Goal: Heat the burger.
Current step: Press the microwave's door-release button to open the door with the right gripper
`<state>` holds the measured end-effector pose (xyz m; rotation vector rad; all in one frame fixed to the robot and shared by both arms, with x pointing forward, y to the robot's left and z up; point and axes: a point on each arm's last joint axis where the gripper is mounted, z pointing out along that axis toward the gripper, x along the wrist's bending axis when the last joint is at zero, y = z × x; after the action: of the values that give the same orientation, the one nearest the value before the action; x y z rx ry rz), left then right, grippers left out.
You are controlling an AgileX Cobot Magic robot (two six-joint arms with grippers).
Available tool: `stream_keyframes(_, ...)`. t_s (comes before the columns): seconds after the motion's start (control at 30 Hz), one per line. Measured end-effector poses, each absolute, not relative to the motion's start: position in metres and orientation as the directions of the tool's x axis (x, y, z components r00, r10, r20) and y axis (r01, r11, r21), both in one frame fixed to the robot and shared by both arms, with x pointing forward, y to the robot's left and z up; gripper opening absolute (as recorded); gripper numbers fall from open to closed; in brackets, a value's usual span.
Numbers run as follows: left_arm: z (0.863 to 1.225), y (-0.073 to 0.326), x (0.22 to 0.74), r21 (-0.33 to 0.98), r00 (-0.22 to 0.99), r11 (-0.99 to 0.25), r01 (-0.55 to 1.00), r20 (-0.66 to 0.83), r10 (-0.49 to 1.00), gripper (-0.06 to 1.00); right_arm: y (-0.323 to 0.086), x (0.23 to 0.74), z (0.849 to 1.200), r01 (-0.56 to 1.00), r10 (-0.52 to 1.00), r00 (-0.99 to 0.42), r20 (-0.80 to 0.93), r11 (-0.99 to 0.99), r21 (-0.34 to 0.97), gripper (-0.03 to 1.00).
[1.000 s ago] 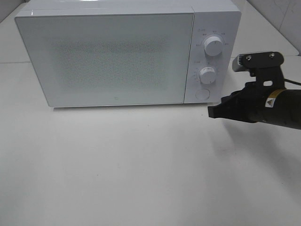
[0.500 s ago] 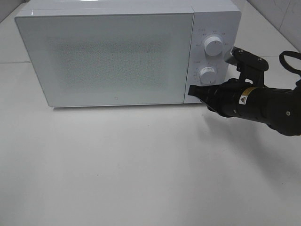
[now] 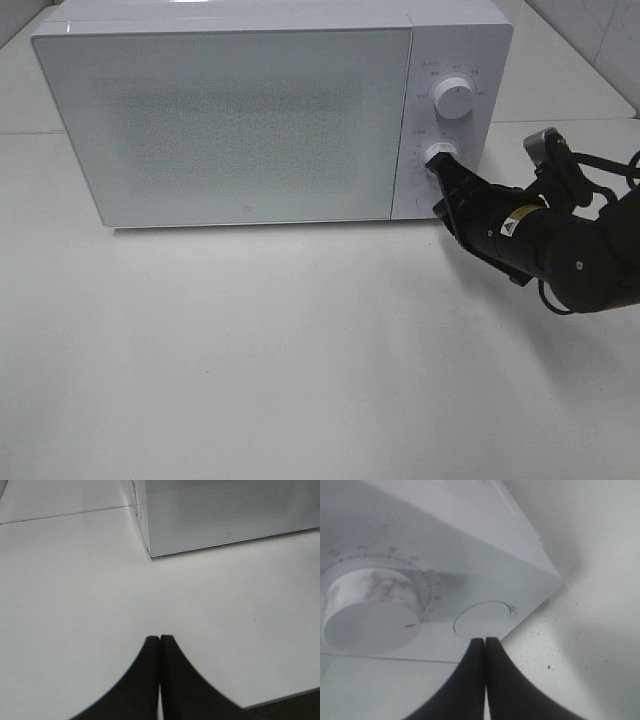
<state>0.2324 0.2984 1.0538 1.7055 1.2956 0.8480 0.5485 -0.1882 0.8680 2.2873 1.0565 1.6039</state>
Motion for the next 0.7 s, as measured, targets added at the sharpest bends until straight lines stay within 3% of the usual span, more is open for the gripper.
stream_keyframes(0.3,1.054,0.298,0.232,0.896,0.246,-0.141,0.421,0.037,0.969,0.00,-0.188,0.553,0.854,0.405,0.501,0.234,0.833,-0.829,0.385,0.00)
stream_keyframes(0.7,1.054,0.298,0.232,0.896,0.246,-0.141,0.421,0.037,0.969,0.00,-0.181,0.568,0.859,0.393,0.487,0.198,0.851,-0.834,0.386,0.00)
